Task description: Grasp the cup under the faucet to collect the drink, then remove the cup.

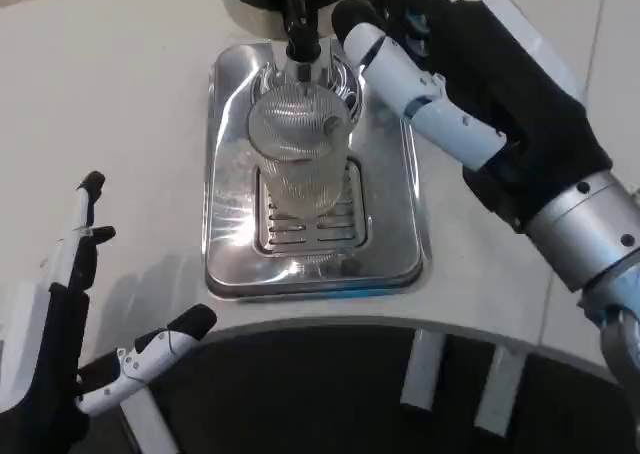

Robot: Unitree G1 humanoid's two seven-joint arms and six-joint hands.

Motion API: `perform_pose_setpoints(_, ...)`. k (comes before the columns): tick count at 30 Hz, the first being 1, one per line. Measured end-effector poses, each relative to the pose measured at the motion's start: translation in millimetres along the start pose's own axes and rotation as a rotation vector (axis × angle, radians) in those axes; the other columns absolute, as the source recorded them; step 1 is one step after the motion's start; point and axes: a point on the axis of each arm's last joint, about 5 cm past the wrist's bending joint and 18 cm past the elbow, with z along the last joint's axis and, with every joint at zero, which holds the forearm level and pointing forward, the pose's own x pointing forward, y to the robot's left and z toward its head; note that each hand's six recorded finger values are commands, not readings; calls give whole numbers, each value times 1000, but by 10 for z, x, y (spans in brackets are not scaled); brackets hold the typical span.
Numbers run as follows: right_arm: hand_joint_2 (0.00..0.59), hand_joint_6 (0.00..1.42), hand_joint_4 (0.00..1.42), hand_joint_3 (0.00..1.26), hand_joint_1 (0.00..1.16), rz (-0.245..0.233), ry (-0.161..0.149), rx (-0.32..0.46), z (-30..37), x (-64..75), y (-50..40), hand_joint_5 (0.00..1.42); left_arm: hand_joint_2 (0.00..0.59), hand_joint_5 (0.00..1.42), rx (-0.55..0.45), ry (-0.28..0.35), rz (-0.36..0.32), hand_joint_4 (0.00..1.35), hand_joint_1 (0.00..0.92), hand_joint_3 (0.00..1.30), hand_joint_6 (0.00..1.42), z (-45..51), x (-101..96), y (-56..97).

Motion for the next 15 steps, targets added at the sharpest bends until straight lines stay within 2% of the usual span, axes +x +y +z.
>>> perform_pose_setpoints(2, 541, 0, 0, 0, 379, 1, -3, 22, -21, 21, 31, 0, 64, 225, 0, 0, -3, 0, 171, 0, 253, 0, -1, -1)
perform_pose_setpoints(7, 542, 0, 0, 0, 378, 30, -22, 45, -26, 55, 108, 0, 65, 229, -1, 6, -4, 0, 168, 0, 255, -8, -6, -3)
perform_pose_setpoints(10, 545, 0, 0, 0, 374, 46, -17, 55, -40, 83, 134, 0, 66, 230, -2, 10, -5, 0, 164, 0, 255, -15, -9, -4)
perform_pose_setpoints(15, 547, 0, 0, 0, 369, 59, -28, 49, -18, 130, 150, 0, 67, 231, -3, 14, -5, 0, 167, 0, 255, -21, -10, -6)
